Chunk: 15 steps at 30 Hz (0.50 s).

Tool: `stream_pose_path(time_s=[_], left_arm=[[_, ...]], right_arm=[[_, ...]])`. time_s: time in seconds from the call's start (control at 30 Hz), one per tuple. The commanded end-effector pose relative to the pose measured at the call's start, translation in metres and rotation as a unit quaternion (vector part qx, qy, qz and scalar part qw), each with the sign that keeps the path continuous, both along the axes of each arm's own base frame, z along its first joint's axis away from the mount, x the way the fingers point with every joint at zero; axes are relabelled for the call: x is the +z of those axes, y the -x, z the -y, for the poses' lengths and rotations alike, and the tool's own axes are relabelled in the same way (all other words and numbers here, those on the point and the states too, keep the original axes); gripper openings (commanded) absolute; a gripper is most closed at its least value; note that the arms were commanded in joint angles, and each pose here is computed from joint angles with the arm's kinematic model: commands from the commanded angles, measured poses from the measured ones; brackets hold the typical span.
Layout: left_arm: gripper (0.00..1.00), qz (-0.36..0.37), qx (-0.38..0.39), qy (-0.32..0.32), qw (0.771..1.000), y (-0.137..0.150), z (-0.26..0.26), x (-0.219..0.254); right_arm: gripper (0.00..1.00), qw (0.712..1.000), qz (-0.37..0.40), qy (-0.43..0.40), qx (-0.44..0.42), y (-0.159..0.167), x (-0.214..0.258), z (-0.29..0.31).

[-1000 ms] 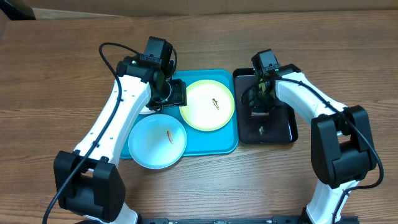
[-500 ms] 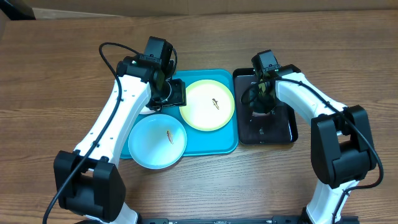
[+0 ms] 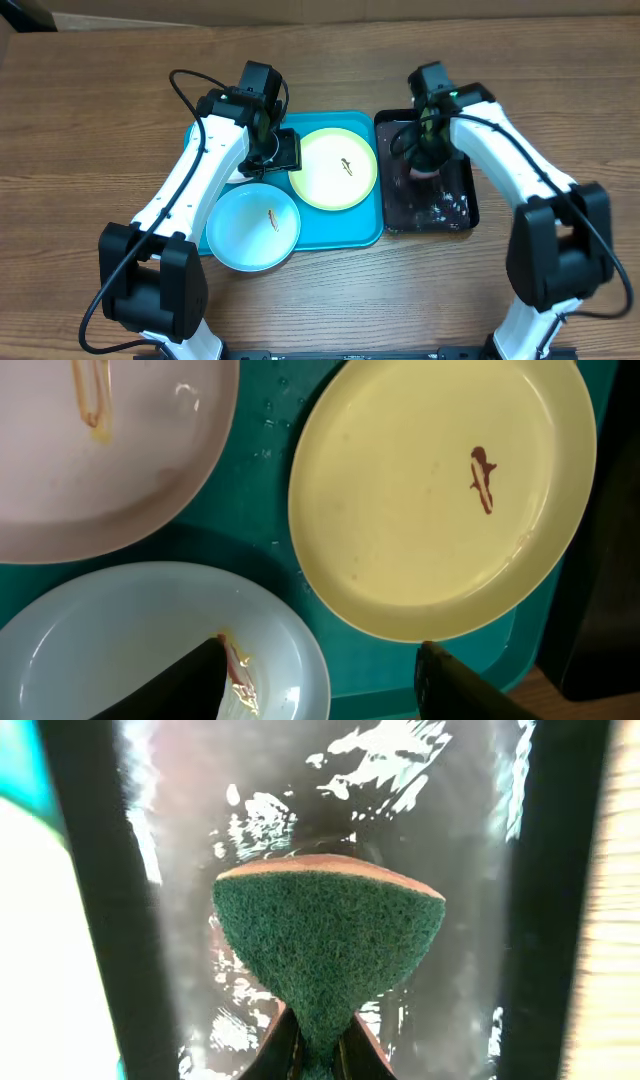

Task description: Clean dirty plates on tray and stack at the side

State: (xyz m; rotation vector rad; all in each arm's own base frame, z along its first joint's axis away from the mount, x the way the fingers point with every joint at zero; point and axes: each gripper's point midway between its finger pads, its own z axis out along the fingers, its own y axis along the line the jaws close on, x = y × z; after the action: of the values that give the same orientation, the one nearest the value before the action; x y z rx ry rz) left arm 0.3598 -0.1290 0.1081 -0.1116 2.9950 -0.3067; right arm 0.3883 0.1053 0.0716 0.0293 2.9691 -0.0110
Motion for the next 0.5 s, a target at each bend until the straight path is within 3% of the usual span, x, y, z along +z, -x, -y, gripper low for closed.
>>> stream_pose_path(time_s=[0.0,0.4,0.47], left_arm=[[0.62,0.001,0.007,-0.014,1.0,-0.002,-0.002,-0.005],[0.57,-0.011,0.012,-0.018,1.0,-0.006,-0.001,-0.02],[0.58,-0.018,0.011,-0.02,1.0,-0.007,-0.001,-0.028]], right_arm=[[0.04,0.998,0.056,-0.016,-0.001,-0.008,0.05,0.0],[0.04,0.999,0.041,-0.009,0.012,0.0,0.05,0.002],[0.08,0.999,0.039,-0.008,0.012,0.001,0.049,0.003]])
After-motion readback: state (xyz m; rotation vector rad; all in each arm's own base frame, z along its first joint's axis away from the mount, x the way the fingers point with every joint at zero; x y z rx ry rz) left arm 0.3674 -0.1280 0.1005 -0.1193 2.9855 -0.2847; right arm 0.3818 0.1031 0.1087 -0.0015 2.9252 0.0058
